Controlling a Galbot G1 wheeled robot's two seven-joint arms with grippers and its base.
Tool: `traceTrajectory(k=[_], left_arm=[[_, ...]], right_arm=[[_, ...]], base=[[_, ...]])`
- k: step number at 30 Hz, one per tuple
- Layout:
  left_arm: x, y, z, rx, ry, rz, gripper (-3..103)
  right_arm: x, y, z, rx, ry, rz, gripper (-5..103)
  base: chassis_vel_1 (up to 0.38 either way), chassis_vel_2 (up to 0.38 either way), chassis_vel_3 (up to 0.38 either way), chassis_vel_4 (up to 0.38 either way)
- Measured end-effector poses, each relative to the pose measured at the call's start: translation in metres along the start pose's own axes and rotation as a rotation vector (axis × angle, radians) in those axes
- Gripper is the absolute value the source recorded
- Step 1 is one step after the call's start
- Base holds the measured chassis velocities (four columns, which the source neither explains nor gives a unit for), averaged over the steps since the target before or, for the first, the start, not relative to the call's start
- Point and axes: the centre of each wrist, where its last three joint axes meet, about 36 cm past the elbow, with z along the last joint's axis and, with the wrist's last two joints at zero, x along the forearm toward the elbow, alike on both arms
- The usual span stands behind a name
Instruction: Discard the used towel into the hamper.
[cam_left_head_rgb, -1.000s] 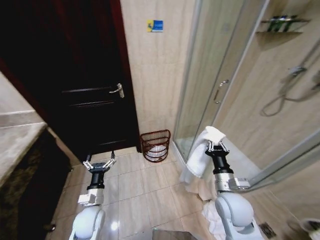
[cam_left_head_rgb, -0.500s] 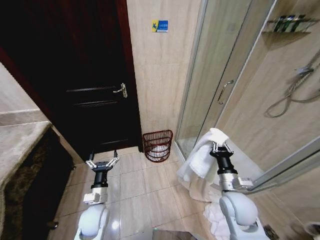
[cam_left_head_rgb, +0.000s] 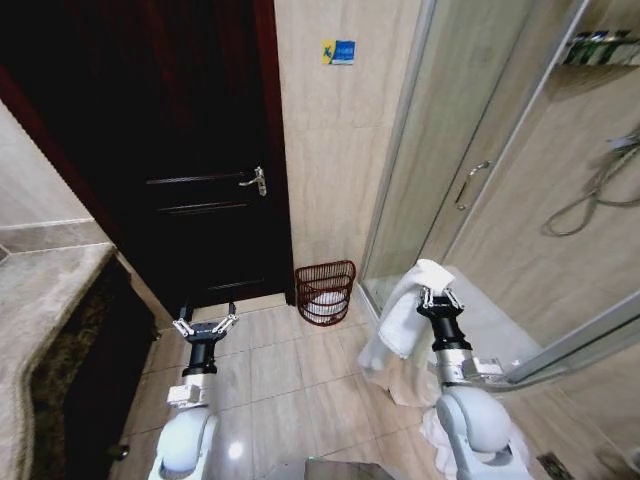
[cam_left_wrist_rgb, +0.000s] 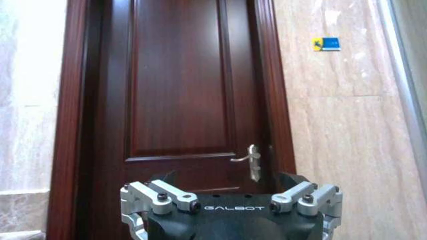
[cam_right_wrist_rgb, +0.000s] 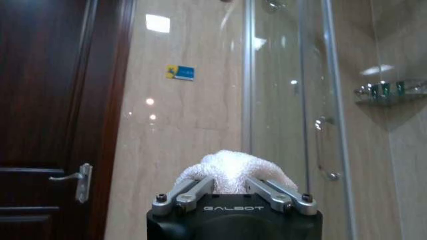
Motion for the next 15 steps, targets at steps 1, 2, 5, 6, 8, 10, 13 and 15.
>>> traceTrajectory(k=[1, 2, 5, 6, 8, 10, 13, 15], left_arm=[[0.0, 0.0, 0.0, 0.0, 0.0, 0.0, 100], [0.0, 0.001, 0.0, 0.002, -0.002, -0.002, 100], [0.001, 0.001, -0.001, 0.004, -0.003, -0.005, 100], [0.001, 0.001, -0.001, 0.005, -0.005, -0.005, 100], [0.001, 0.002, -0.001, 0.005, -0.008, -0.006, 100], [0.001, 0.002, 0.0, 0.005, -0.008, -0.006, 100], [0.001, 0.001, 0.0, 0.006, -0.008, -0.006, 100], [0.0, 0.001, 0.001, 0.007, -0.008, -0.004, 100]], right_arm=[[0.0, 0.0, 0.0, 0.0, 0.0, 0.0, 8], [-0.001, 0.002, -0.002, 0.001, -0.006, -0.004, 8], [-0.003, 0.005, -0.004, -0.001, -0.005, -0.01, 8], [-0.003, 0.007, -0.006, -0.006, 0.0, -0.015, 8], [-0.002, 0.011, -0.009, -0.026, 0.006, -0.023, 8], [0.0, 0.012, -0.009, -0.031, 0.01, -0.023, 8], [0.0, 0.009, -0.005, -0.025, 0.01, -0.023, 8], [-0.001, 0.005, -0.002, -0.015, 0.012, -0.017, 8]], base=[[0.156, 0.148, -0.143, -0.13], [0.144, 0.148, -0.162, -0.147], [0.162, 0.14, -0.163, -0.142], [0.157, 0.114, -0.113, -0.09], [0.086, 0.102, -0.091, -0.101], [0.07, 0.093, -0.046, -0.071], [0.0, 0.0, 0.0, 0.0], [-0.039, -0.061, 0.027, 0.043]])
